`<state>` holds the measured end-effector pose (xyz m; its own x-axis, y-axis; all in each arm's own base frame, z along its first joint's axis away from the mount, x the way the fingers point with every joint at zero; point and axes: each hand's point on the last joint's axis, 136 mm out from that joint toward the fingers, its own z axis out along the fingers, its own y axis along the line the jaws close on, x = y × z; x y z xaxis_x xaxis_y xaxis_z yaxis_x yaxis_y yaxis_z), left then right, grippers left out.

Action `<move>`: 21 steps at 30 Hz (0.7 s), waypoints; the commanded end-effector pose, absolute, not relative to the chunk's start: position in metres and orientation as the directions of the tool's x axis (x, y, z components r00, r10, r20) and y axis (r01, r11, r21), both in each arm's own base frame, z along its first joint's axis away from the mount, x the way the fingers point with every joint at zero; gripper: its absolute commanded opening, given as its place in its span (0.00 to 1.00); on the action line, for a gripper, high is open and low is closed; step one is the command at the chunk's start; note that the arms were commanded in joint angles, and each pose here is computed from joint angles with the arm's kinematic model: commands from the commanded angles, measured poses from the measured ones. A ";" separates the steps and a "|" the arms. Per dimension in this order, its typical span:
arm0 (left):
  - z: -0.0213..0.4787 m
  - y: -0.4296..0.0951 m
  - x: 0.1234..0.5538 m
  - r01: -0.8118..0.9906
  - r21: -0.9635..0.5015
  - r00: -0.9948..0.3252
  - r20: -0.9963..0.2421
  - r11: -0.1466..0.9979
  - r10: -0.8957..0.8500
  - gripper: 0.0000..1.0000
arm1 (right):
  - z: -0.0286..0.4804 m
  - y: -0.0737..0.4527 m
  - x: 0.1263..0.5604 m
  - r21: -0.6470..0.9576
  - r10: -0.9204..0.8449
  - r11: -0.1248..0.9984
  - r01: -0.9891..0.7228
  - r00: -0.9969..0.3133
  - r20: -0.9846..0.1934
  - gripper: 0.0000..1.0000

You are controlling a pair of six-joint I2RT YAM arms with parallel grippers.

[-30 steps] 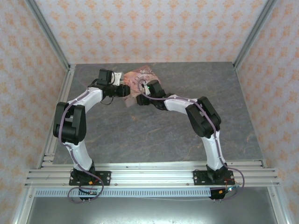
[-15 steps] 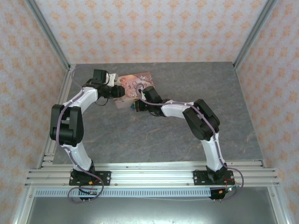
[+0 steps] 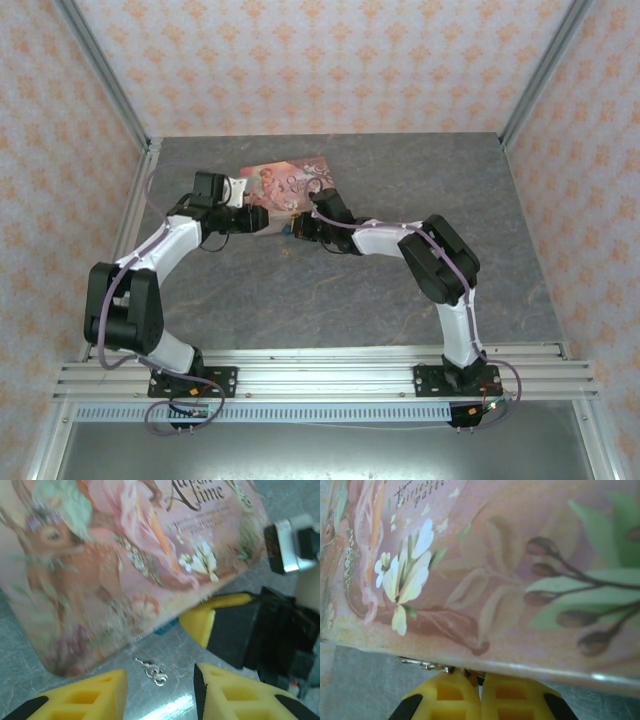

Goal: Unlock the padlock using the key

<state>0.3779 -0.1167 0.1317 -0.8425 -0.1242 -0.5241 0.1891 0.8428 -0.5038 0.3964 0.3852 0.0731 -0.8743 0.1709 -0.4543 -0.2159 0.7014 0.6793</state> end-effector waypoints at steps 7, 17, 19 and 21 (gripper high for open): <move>0.126 -0.130 0.360 0.187 -0.603 -0.846 -0.499 0.775 -0.185 0.41 | 0.136 0.395 0.410 0.826 0.254 0.543 -0.153 -0.907 -0.335 0.00; 0.118 -0.144 0.395 0.126 -0.751 -0.821 -0.446 0.648 -0.358 0.42 | 0.140 0.394 0.412 0.880 0.289 0.467 -0.086 -0.926 -0.244 0.00; 0.117 -0.145 0.403 0.091 -0.787 -0.811 -0.415 0.611 -0.413 0.43 | 0.144 0.392 0.413 0.889 0.303 0.453 -0.066 -0.926 -0.223 0.00; 0.117 -0.145 0.410 0.075 -0.814 -0.794 -0.398 0.576 -0.460 0.44 | 0.148 0.392 0.414 0.896 0.308 0.441 -0.058 -0.927 -0.212 0.00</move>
